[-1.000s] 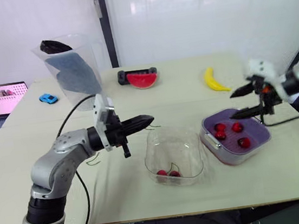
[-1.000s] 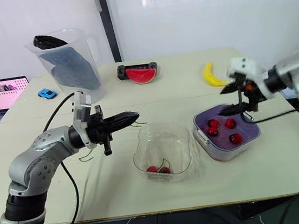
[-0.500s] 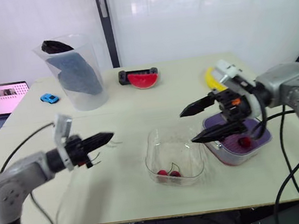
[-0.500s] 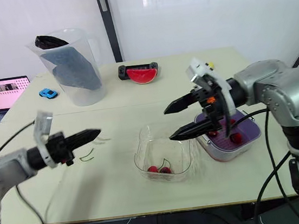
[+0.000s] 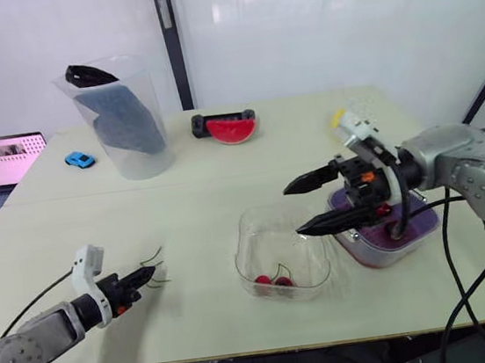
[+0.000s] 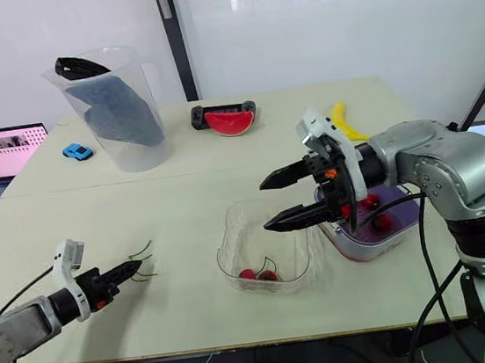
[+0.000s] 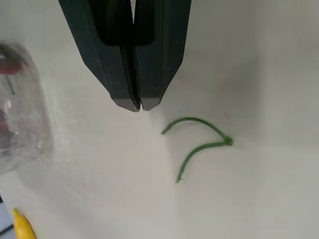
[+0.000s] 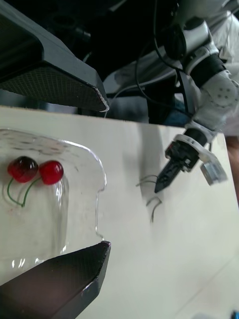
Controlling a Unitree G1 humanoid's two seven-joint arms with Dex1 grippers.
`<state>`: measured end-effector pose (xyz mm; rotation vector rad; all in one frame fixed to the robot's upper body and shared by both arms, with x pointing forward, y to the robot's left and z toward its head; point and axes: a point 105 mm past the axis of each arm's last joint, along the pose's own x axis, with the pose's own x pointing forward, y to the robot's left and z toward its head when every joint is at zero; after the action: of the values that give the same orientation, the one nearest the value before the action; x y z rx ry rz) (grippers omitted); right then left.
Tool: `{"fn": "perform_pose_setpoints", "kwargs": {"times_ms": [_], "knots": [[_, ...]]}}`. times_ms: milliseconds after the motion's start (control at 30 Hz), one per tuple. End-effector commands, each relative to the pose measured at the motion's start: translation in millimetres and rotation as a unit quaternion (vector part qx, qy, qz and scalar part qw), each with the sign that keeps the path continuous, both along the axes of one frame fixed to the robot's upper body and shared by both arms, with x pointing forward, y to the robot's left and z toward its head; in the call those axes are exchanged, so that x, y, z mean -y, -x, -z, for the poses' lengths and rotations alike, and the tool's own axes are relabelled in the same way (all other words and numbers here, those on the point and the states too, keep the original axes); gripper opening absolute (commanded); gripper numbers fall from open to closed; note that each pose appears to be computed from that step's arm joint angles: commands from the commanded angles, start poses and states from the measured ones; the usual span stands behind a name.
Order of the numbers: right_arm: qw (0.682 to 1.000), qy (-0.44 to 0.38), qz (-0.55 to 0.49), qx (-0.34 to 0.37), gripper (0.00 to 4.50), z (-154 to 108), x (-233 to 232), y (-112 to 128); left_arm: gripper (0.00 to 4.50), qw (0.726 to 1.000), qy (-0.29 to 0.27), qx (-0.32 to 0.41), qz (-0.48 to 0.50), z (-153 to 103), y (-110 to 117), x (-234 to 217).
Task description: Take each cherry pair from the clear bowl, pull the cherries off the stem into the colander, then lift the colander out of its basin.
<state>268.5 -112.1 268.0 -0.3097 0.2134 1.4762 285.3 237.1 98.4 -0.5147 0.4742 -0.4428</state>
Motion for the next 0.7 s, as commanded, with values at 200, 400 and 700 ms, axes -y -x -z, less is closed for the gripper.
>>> {"fn": "perform_pose_setpoints", "kwargs": {"times_ms": [200, 400, 700], "knots": [[1.0, -0.015, 0.02, 0.018, 4.5, -8, 6, 2, 2.45, 0.997, -0.031, 0.065, -0.013, -44, -6, -27], [0.999, 0.016, 0.04, 0.025, 4.5, -3, 4, -2, 4.42, 0.986, -0.036, 0.157, 0.052, -95, -2, -17], [0.991, 0.065, 0.081, 0.086, 4.5, -10, 11, -6, 4.42, 0.899, -0.209, 0.298, 0.241, -148, -2, 30]]}}
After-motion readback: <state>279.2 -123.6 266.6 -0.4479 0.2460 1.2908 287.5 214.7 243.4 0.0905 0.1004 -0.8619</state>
